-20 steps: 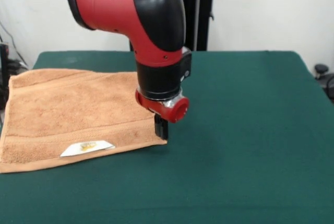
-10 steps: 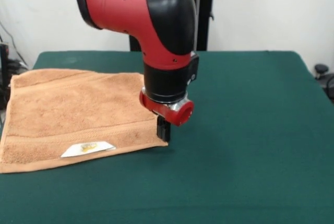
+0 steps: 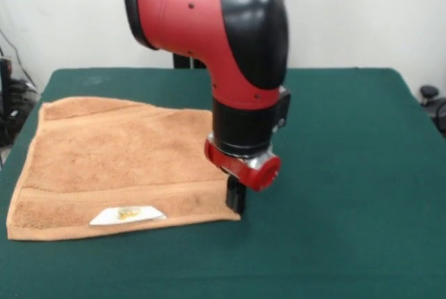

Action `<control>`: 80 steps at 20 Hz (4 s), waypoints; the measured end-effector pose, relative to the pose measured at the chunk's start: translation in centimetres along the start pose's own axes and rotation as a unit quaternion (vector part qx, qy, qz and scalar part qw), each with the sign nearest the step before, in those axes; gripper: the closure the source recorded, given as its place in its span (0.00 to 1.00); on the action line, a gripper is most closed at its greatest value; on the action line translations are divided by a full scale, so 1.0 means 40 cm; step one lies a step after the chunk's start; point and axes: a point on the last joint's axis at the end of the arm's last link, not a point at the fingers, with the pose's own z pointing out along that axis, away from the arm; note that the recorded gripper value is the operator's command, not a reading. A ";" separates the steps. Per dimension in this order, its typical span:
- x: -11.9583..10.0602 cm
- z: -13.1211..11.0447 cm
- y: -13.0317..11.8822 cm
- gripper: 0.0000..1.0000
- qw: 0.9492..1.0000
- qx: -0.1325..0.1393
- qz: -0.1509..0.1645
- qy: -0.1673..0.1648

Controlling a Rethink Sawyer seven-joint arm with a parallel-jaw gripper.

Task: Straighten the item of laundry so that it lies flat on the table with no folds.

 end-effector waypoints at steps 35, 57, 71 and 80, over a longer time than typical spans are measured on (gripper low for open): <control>0.029 0.014 0.188 1.00 0.997 -0.061 0.010 -0.055; 0.096 -0.034 0.120 1.00 0.998 -0.047 0.027 -0.020; 0.069 -0.130 0.071 1.00 0.997 -0.052 0.052 -0.014; 0.050 -0.098 0.051 1.00 0.996 -0.056 0.063 -0.016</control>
